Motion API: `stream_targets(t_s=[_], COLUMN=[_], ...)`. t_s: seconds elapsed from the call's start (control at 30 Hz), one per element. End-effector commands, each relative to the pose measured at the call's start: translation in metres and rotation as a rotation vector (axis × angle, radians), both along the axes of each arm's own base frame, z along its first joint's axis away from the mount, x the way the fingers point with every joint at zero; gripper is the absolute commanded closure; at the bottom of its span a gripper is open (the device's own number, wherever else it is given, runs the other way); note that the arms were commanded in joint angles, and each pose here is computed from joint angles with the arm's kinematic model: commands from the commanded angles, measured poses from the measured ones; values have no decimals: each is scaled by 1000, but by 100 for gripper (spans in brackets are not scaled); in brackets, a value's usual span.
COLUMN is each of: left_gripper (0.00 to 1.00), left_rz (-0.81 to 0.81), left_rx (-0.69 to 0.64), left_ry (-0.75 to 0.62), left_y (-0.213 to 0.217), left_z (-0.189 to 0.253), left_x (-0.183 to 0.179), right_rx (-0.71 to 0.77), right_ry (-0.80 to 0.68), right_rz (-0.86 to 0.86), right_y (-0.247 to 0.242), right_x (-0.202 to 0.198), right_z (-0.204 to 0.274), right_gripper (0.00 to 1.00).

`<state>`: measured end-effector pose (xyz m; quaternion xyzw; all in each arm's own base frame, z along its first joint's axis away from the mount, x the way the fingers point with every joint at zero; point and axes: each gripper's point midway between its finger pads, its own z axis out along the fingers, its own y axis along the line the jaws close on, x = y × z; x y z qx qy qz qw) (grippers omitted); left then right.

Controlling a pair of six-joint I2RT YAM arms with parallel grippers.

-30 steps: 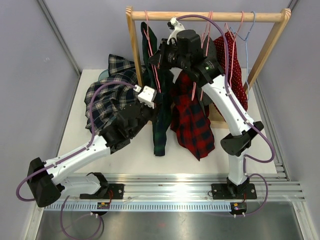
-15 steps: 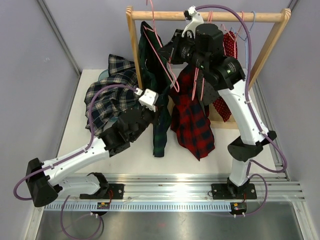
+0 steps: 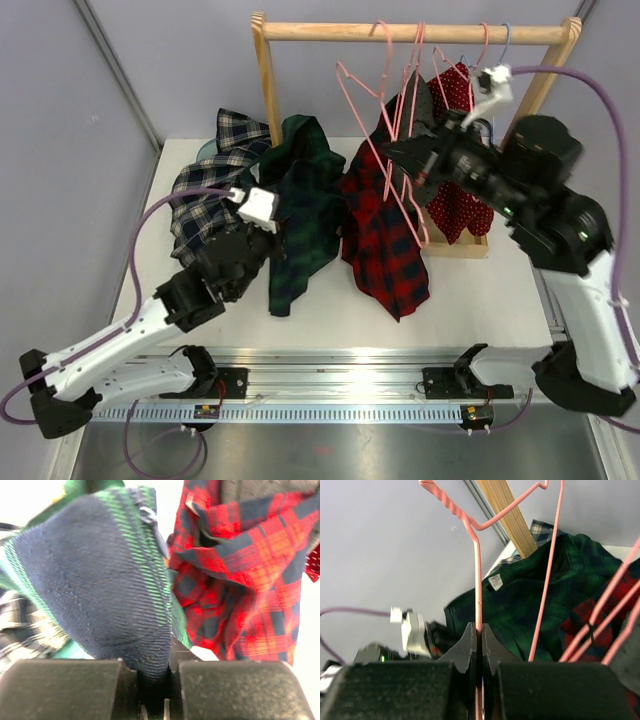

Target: Remove the skirt from the hanger

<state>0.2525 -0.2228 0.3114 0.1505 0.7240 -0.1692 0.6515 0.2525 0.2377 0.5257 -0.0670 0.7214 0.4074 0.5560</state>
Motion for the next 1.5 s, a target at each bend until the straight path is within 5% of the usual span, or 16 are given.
stream_targets(t_s=[0.0,0.17,0.23,0.4,0.6,0.87,0.9,1.03,1.13,1.23,1.27,1.3,1.37,1.47], left_gripper=[100,100,100,100,100,100,100,100,98,85,47,25,1,1], left_rz=[131,199,273,357,514,522,523,551,603,670,718,731,780,816], left_rx=[-108,4,132,189,83,27,57,25,54,47,3,4,-54,-68], left_ry=[-146,-225,-241,-276,-312,-463,-431,-465,-351,-170,-103,-32,85,170], left_y=[52,78,80,96,154,161,153,157,165,181,192,196,209,215], left_z=[89,156,163,214,257,319,302,301,227,132,101,67,29,9], left_x=[-11,-11,4,35,85,160,193,221,264,296,302,306,305,286], right_rx=[74,52,42,46,21,2,0,-6,-9,-24,-19,-19,-16,-1], right_ry=[-40,-5,11,20,27,11,13,17,21,31,26,24,20,13], right_rz=[-15,-37,-38,-41,-53,-107,-115,-112,-101,-85,-78,-73,-61,-9], right_y=[-32,-45,-44,-46,-51,-66,-67,-65,-61,-52,-49,-46,-36,-17], right_x=[-40,-51,-50,-52,-53,-56,-55,-53,-51,-44,-42,-39,-31,-21], right_z=[20,4,-4,-12,-20,-19,-20,-24,-27,-32,-30,-30,-26,-16], right_gripper=[100,100,100,100,100,100,100,100,100,100,100,100,100,100])
